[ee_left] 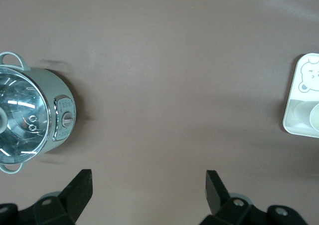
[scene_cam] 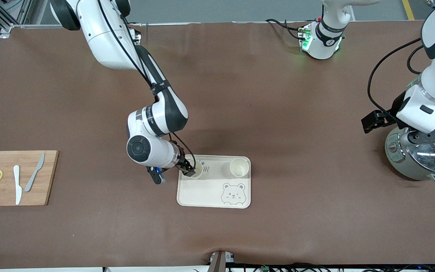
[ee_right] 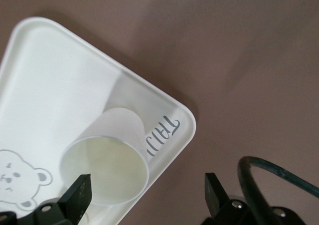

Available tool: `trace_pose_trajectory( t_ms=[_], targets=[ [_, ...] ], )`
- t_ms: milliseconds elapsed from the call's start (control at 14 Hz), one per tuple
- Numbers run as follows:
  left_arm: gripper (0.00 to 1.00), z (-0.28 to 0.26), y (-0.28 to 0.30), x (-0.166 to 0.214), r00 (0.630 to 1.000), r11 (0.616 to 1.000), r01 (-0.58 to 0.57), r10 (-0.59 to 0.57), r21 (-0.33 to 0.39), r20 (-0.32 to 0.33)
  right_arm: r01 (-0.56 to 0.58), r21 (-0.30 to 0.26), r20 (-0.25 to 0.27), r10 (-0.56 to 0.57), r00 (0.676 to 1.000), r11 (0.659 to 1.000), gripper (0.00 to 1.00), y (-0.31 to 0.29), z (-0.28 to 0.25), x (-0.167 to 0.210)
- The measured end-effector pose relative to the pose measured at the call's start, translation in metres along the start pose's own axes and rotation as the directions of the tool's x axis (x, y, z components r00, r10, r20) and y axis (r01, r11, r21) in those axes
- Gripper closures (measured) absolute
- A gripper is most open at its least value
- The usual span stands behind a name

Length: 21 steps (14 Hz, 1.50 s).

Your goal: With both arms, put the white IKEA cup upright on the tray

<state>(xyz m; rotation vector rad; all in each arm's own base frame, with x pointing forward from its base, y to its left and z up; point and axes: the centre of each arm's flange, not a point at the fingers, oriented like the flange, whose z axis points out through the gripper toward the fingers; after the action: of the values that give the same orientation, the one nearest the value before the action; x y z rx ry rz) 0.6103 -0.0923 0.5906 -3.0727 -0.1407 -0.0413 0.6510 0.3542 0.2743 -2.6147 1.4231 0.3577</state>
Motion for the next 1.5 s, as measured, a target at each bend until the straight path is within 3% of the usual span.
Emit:
trace_pose_trajectory(
  t_ms=[357,714,1071,1500],
  targets=[
    [0.00,-0.007,0.006,-0.004,1.000,1.000,-0.011,0.011,-0.004,-0.012,0.062,-0.030,0.024,-0.061,0.998,0.998,0.00,0.012,-0.046,0.009],
    [0.00,-0.027,0.019,-0.016,0.998,0.999,-0.035,0.034,-0.008,-0.045,0.264,-0.013,0.035,-0.264,0.964,0.964,0.00,0.058,-0.089,0.043],
    [0.00,-0.038,0.013,-0.037,0.998,1.000,-0.031,0.031,0.003,-0.060,0.523,-0.064,0.003,-0.524,0.852,0.850,0.00,0.110,-0.124,0.068],
    [0.00,-0.022,0.006,-0.041,0.998,1.000,-0.021,0.021,0.009,-0.051,0.706,-0.115,-0.029,-0.713,0.701,0.699,0.00,0.167,-0.172,0.108]
  ],
)
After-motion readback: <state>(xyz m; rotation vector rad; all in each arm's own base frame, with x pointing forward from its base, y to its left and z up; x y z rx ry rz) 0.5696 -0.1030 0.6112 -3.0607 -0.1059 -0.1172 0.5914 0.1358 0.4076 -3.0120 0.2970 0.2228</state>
